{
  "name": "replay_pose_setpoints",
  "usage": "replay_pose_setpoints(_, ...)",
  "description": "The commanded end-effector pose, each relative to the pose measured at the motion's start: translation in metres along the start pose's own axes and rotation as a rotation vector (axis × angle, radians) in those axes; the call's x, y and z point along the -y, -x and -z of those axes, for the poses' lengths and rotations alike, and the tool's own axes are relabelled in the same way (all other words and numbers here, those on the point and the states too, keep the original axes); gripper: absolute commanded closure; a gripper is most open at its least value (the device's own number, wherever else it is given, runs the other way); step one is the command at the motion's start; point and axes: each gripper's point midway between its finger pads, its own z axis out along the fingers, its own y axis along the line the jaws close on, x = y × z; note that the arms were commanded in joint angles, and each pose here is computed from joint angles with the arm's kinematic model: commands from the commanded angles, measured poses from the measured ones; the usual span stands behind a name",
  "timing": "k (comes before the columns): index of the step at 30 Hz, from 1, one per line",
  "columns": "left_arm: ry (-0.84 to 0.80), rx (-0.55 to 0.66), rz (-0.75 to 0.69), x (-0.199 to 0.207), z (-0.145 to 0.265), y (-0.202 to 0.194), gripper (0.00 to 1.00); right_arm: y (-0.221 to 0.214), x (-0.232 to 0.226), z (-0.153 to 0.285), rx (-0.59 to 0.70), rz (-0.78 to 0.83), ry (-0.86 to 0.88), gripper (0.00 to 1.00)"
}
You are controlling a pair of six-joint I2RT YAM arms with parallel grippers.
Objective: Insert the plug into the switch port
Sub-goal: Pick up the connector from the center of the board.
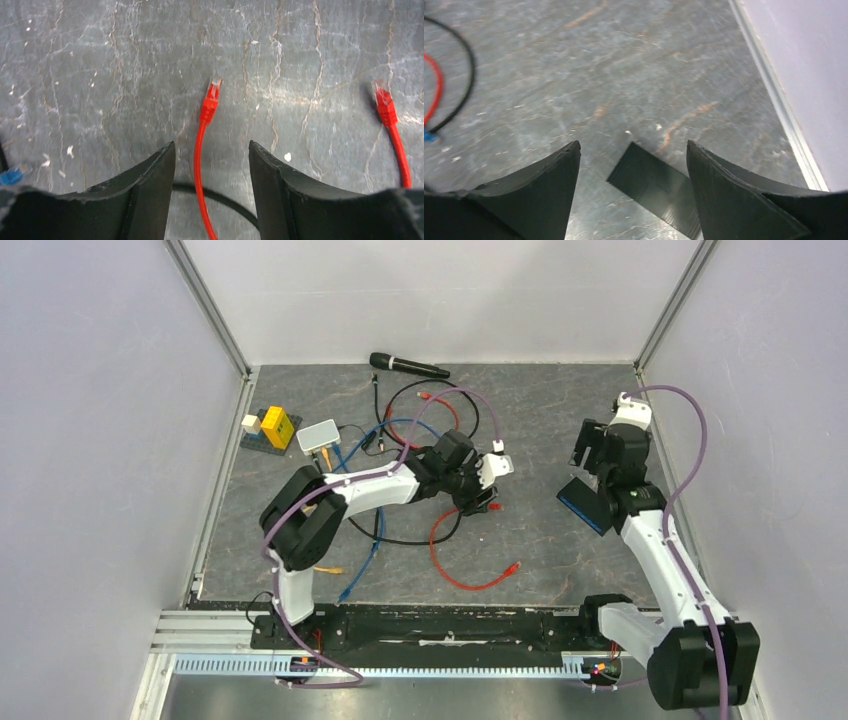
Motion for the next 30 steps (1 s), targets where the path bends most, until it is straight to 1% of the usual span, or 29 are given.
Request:
replay_pose_setpoints(1, -0.019, 0.063, -0.045, -0.003, -0.021, 0.025, 0.38, -0.019, 0.041, -0.012, -0.070, 0.012, -0.201, 0.19)
replay_pose_setpoints(3, -0.052, 0.053, -0.015, 0.000, -0.030, 0.022, 0.37, -0.028, 0.051, -0.021, -0.110, 0.054, -0.236, 0.14)
replay_pose_setpoints(4, -0.070, 0.044, -0.005, 0.002, -0.035, 0.021, 0.37, -0.029, 0.052, -0.026, -0.124, 0.078, -0.243, 0.13)
replay_pose_setpoints(5, -0.092, 0.038, -0.002, 0.005, -0.038, 0.019, 0.38, -0.033, 0.066, -0.032, -0.150, 0.097, -0.285, 0.13)
replay_pose_setpoints(7, -0.101, 0.029, -0.001, 0.006, -0.043, 0.013, 0.38, -0.039, 0.077, -0.044, -0.200, 0.133, -0.317, 0.12)
replay_pose_setpoints(11, -0.109, 0.014, -0.003, 0.006, -0.050, 0.005, 0.39, -0.067, 0.092, -0.065, -0.371, 0.158, -0.317, 0.12)
replay_pose_setpoints(13, -0.118, 0.006, -0.007, 0.008, -0.054, 0.003, 0.39, -0.082, 0.097, -0.071, -0.421, 0.126, -0.280, 0.11)
replay_pose_setpoints(15, -0.113, -0.001, -0.010, 0.007, -0.058, 0.002, 0.40, -0.090, 0.108, -0.072, -0.448, 0.061, -0.268, 0.11)
replay_pose_setpoints(18, -0.118, -0.004, -0.017, 0.010, -0.063, 0.001, 0.41, -0.092, 0.121, -0.072, -0.437, -0.044, -0.275, 0.11)
replay_pose_setpoints(21, -0.112, -0.025, -0.025, 0.011, -0.066, -0.007, 0.44, -0.095, 0.138, -0.068, -0.439, -0.106, -0.315, 0.11)
replay_pose_setpoints(23, -0.116, -0.039, -0.024, 0.012, -0.067, -0.012, 0.48, -0.107, 0.148, -0.063, -0.462, -0.124, -0.345, 0.12)
replay_pose_setpoints(25, -0.117, -0.049, -0.028, 0.013, -0.066, -0.016, 0.54, -0.124, 0.152, -0.056, -0.496, -0.143, -0.359, 0.12)
replay_pose_setpoints(28, -0.099, -0.038, -0.043, 0.012, -0.060, -0.013, 0.67, -0.152, 0.145, -0.047, -0.531, -0.179, -0.351, 0.13)
replay_pose_setpoints(30, -0.076, -0.026, -0.056, 0.010, -0.054, -0.009, 0.77, -0.164, 0.140, -0.045, -0.557, -0.209, -0.336, 0.16)
